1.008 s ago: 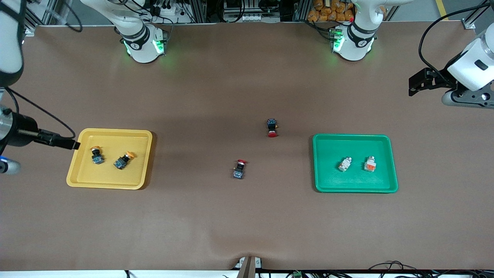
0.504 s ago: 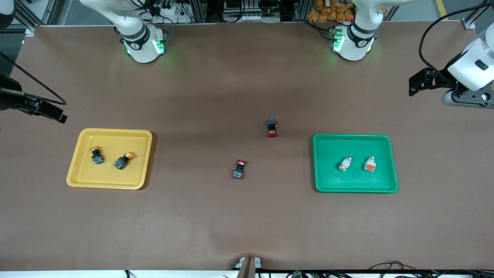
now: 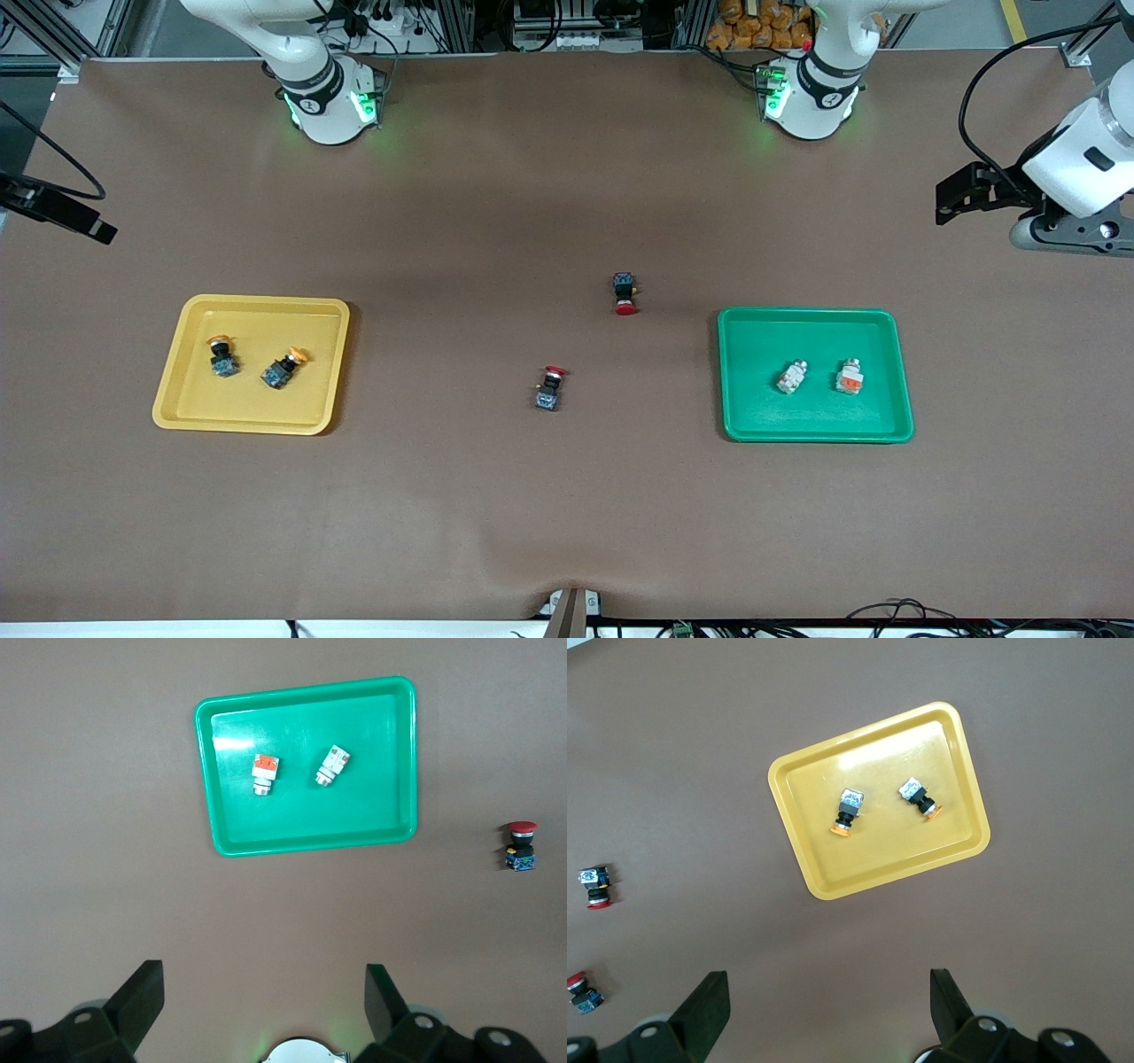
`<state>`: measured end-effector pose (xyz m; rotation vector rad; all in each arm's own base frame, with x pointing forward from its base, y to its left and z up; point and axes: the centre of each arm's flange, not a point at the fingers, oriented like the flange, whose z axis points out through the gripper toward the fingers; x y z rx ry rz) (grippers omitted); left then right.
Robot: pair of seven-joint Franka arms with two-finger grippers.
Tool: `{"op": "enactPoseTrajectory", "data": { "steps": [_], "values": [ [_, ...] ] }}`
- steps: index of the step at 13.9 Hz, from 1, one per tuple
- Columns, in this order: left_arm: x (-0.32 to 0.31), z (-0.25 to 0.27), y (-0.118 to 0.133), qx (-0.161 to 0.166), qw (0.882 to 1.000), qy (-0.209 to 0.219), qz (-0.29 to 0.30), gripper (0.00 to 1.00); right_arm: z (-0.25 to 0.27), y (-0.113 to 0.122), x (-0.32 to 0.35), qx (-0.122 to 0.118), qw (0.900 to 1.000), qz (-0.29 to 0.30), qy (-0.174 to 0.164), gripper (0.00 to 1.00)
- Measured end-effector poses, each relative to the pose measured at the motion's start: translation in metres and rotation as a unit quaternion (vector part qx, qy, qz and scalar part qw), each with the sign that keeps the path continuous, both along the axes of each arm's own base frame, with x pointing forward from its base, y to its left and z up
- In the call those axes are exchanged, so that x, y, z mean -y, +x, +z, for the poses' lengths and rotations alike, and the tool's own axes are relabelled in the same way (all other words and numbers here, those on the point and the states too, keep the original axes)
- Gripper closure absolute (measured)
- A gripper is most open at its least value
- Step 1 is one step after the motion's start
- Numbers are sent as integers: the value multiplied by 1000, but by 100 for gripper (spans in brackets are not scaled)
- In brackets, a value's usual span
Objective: Place green and yellow buttons in trays
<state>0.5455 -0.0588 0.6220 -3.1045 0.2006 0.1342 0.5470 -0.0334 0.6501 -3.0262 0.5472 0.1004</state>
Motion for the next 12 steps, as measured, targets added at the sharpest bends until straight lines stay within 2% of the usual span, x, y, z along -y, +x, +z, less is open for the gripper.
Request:
{"op": "enactPoseTrajectory", "data": {
  "steps": [9, 12],
  "values": [
    [-12, -5, 4, -3, 1000, 0, 11, 0, 3, -9, -2, 1, 1000, 12, 0, 0],
    [-12, -1, 8, 15, 1000, -2, 11, 0, 8, -12, -2, 6, 999, 29, -12, 0]
  ]
}}
